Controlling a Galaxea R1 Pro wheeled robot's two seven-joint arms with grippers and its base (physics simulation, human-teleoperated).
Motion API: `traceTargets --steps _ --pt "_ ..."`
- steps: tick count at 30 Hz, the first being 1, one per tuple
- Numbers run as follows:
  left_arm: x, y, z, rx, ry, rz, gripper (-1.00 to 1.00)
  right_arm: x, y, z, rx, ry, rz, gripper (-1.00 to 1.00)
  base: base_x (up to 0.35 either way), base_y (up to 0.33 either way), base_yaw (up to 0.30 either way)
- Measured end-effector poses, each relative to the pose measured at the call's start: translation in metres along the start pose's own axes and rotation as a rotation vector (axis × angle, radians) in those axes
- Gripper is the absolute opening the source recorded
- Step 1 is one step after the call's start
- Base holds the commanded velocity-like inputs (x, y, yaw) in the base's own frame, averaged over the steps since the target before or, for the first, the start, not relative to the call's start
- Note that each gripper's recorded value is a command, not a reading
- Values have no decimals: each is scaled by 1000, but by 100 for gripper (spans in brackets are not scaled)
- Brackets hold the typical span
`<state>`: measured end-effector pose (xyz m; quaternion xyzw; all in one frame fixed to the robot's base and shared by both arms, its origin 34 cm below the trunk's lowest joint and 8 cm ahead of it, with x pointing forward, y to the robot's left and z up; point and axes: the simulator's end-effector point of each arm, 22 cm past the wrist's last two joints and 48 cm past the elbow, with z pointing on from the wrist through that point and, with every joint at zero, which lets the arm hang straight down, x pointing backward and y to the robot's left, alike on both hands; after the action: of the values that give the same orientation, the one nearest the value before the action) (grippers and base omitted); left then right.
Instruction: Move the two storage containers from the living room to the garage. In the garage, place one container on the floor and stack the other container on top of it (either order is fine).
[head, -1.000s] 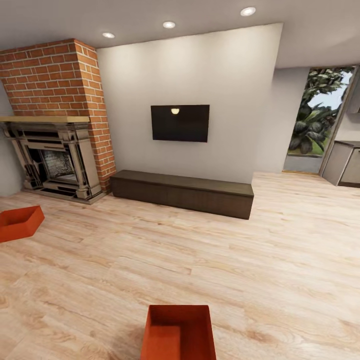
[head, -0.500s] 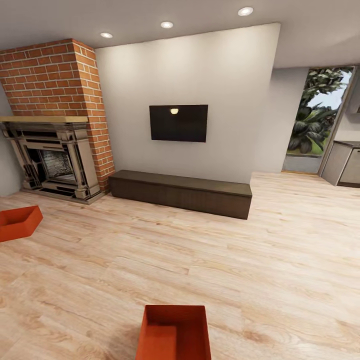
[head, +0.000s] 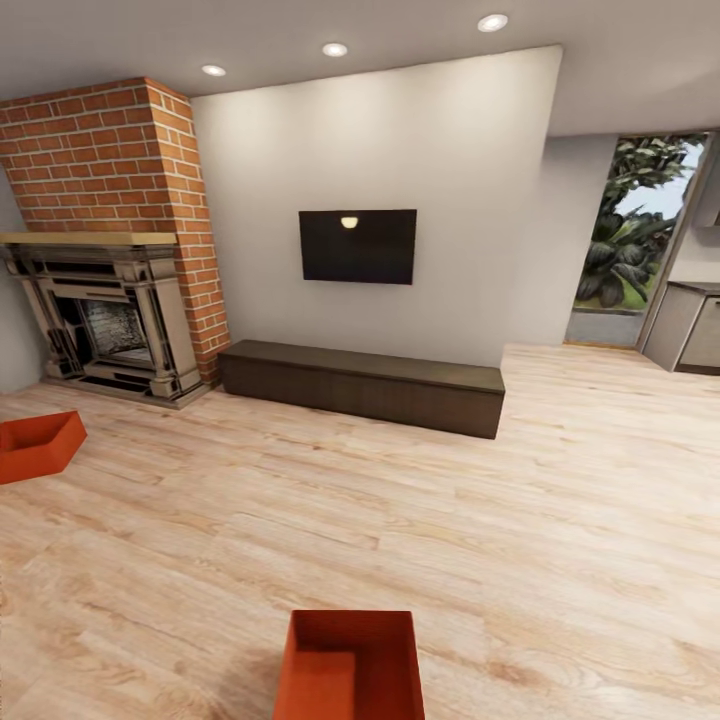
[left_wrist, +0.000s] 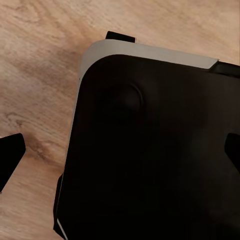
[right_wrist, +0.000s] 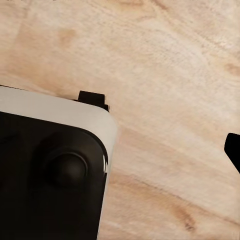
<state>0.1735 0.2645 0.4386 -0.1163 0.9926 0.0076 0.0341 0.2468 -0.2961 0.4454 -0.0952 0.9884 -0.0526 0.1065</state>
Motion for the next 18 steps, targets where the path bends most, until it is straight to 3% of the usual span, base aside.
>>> traceTargets --steps 6,18 --pt "0 0 0 0 0 -1 100 0 0 0 0 0 0 100 0 102 0" --pt "0 0 0 0 -1 1 100 0 -1 0 1 0 -3 100 0 9 0"
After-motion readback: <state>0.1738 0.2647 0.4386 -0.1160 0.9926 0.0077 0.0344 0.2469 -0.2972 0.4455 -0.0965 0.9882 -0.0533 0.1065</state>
